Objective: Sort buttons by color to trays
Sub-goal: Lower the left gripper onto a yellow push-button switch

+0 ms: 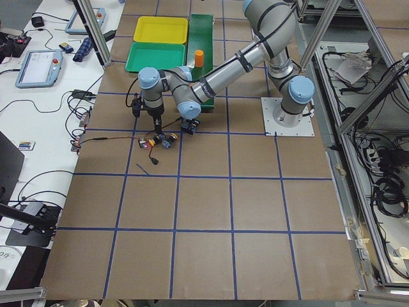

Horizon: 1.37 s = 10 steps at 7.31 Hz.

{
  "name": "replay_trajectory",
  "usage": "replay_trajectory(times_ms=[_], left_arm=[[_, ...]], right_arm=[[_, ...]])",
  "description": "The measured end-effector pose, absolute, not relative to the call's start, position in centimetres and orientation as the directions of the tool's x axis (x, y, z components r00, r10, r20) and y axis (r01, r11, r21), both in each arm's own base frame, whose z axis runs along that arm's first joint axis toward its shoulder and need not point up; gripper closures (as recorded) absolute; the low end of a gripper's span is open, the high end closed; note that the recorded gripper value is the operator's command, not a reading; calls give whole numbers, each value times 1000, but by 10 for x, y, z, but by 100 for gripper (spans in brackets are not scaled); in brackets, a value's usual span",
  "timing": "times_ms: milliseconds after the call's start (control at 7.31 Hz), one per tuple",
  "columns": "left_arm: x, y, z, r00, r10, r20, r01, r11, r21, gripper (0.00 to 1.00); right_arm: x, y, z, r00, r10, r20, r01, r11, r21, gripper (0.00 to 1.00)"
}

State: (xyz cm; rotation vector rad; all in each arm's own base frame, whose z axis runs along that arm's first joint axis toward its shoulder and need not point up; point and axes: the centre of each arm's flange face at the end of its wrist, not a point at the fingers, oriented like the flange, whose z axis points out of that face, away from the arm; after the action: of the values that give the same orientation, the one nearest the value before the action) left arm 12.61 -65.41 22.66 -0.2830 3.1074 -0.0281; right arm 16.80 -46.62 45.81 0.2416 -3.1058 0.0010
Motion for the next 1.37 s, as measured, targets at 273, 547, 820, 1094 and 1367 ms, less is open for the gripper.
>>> replay_trajectory(times_ms=[273,547,820,1094,1367], left_arm=[[129,-657,209,-983,-185,-16,-185,983,-2,10],[132,-657,196,-982,-184,-37,-185,982,22,17],[138,-655,190,-978,-179,-106,-185,982,46,17],[137,-661,191,-975,-185,-122,-191,981,39,17],[139,-673,194,-974,-192,-123,-196,980,20,20]], right_arm=[[168,-467,459,-988,-154,27,-154,988,0,0],[169,-469,462,-987,-157,29,-158,987,-14,0],[171,-475,466,-985,-169,35,-171,983,-71,0],[171,-478,467,-984,-171,39,-174,981,-90,0],[171,-478,467,-985,-170,39,-173,981,-93,0]])
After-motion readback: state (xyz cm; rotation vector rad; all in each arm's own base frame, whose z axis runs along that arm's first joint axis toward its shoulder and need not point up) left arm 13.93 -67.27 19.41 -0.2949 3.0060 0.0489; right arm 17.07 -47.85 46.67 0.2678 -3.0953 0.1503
